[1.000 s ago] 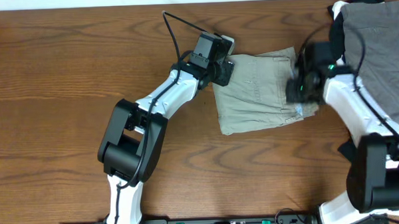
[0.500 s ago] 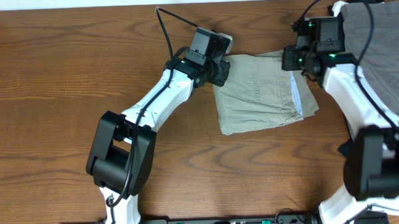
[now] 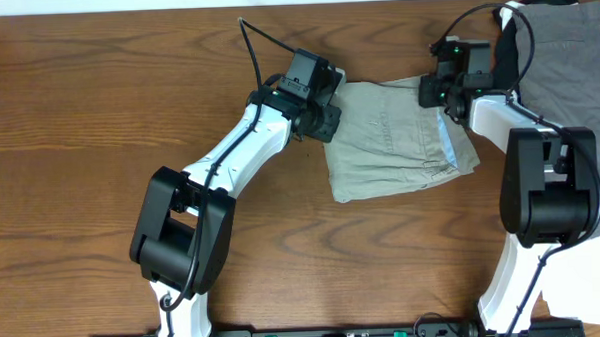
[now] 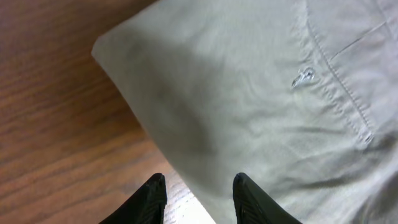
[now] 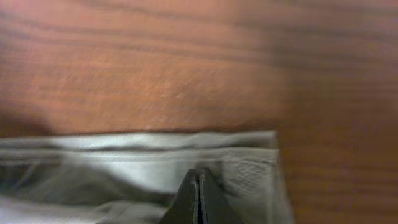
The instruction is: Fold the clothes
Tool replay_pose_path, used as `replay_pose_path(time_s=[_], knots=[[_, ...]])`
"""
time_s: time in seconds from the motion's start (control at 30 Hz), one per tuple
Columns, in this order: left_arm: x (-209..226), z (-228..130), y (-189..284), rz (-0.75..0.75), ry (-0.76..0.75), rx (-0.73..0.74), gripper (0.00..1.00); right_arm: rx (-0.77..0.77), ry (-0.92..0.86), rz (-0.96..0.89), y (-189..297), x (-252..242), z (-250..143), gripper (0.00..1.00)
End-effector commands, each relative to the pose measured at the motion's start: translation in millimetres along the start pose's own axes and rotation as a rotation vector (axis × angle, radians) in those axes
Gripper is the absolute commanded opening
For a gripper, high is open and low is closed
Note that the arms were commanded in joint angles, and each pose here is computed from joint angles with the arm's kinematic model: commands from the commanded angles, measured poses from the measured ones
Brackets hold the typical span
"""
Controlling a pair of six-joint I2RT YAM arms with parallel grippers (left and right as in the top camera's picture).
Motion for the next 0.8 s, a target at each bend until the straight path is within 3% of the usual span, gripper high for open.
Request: replay_pose_path(time_s=[0.0, 0.17, 0.27, 0.47, 0.77], knots=[[3.3, -6.5, -5.2, 0.02, -0.001, 0.03, 0.37, -0.045, 0.034, 0.08, 10.4, 12.4, 19.8, 0.01], [8.5, -13.3, -4.7, 0.058, 0.008, 0.062, 0.38, -0.063, 0.027, 0.096, 70.7, 22.4, 53.3, 0.06], [7.8, -22.3, -4.0, 0.057, 0.053, 0.103, 0.38, -0.009, 0.002, 0.079, 111.8, 21.9, 51.1, 0.08], [7.3, -28.7, -3.2, 0.059, 0.109, 0.131, 0.39, 0.259, -0.082, 0.035, 173.1, 16.0, -2.6, 0.09], [7.4, -28.3, -3.3, 0.06, 0.108, 0.129, 0.39, 0.524, -0.089, 0.157, 151.7, 26.0, -91.1, 0.09]])
Point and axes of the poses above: each gripper's point midway between its finger pads, its own y axis back along the fingers, its own x axis along the line the jaws close on, z = x × y, the point moved 3 cm from there along y, back along the fingers, and after that the axes turned 7 degrees about -y, right-handed, at the moved point
